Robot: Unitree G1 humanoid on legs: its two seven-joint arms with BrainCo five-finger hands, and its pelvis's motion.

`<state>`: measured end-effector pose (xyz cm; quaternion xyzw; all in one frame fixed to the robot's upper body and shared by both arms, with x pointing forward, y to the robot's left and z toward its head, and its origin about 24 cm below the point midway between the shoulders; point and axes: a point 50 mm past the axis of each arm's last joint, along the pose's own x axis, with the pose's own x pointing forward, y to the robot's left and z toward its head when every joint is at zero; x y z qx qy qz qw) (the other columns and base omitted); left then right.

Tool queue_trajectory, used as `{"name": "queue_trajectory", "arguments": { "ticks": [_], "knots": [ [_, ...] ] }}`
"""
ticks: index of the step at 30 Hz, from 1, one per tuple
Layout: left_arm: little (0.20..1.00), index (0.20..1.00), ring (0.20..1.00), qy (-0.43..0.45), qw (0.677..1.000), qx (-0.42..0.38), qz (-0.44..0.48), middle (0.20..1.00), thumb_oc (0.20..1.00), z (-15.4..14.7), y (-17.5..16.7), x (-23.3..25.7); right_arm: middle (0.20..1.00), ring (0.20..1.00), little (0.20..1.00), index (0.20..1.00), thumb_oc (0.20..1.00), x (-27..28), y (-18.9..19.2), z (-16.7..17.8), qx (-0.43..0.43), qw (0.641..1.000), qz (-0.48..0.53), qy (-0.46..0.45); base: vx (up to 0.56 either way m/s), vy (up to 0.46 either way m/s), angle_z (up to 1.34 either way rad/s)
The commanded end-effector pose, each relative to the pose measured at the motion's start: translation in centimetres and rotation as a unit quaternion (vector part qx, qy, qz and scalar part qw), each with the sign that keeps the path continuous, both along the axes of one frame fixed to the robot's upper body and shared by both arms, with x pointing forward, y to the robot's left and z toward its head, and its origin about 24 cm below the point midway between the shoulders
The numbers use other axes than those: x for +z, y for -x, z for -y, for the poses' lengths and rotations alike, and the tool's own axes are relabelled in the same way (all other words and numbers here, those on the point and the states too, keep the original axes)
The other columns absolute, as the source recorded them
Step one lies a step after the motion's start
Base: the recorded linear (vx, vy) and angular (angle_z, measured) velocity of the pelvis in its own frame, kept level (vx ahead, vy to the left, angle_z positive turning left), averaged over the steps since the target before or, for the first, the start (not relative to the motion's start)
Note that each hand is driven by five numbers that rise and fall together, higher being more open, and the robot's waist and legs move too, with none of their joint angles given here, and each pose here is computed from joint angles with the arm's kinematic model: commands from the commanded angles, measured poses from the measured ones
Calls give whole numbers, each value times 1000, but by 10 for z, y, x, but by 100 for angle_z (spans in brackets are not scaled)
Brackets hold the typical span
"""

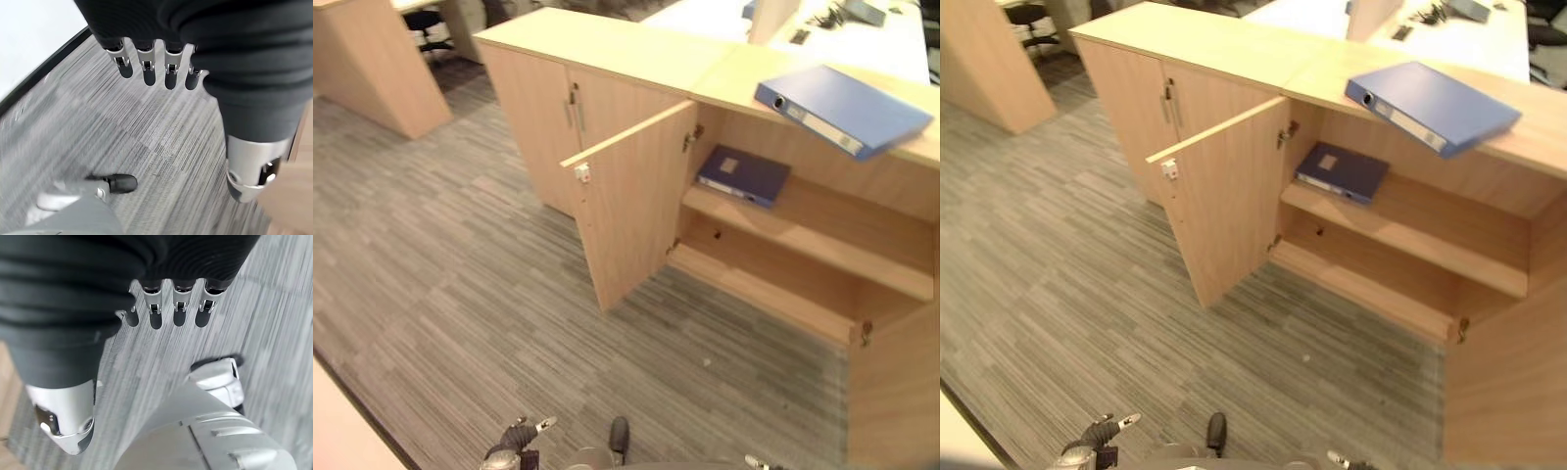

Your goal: Put the empty folder in the office cabinet

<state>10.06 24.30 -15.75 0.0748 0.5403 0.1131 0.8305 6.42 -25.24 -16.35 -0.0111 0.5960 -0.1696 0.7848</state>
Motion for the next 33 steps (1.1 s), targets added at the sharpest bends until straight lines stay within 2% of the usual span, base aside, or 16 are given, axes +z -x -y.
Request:
{"name": "queue_trajectory", "arguments": {
  "ticks": [1,3,6,9,11,18,28,33],
  "knots": [
    [1000,1000,1000,-2,999,-5,-34,1000,1000,-5,27,-4,1000,1000,1000,1000,1000,8,-14,16,12,999,25,23,175,298,-128],
    [1000,1000,1000,-6,999,-7,-47,1000,1000,-9,33,-4,1000,1000,1000,1000,1000,10,-27,14,41,998,39,24,137,202,-126],
    [1000,1000,1000,-6,999,-26,-40,1000,1000,-9,23,-3,1000,1000,1000,1000,1000,16,-55,10,79,994,72,32,164,61,-87],
    [1000,1000,1000,-2,999,-39,-25,1000,1000,-4,12,-2,1000,1000,1000,1000,1000,18,-61,10,82,993,81,35,201,-14,-95],
    [1000,1000,1000,3,998,-65,-6,1000,1000,3,-1,0,1000,1000,1000,1000,1000,16,-49,14,75,994,64,39,286,-108,13],
    [1000,1000,1000,25,996,-66,50,1000,1000,18,-24,5,1000,1000,1000,1000,1000,14,-35,21,62,996,43,47,155,-119,-7],
    [1000,1000,1000,30,997,-53,36,1000,1000,16,-14,2,1000,1000,1000,1000,1000,14,-33,22,95,994,33,51,93,60,-47],
    [1000,1000,1000,30,997,-55,46,1000,1000,16,-19,4,1000,1000,1000,1000,1000,14,-31,24,96,994,26,55,58,115,-3]
  ]
}}
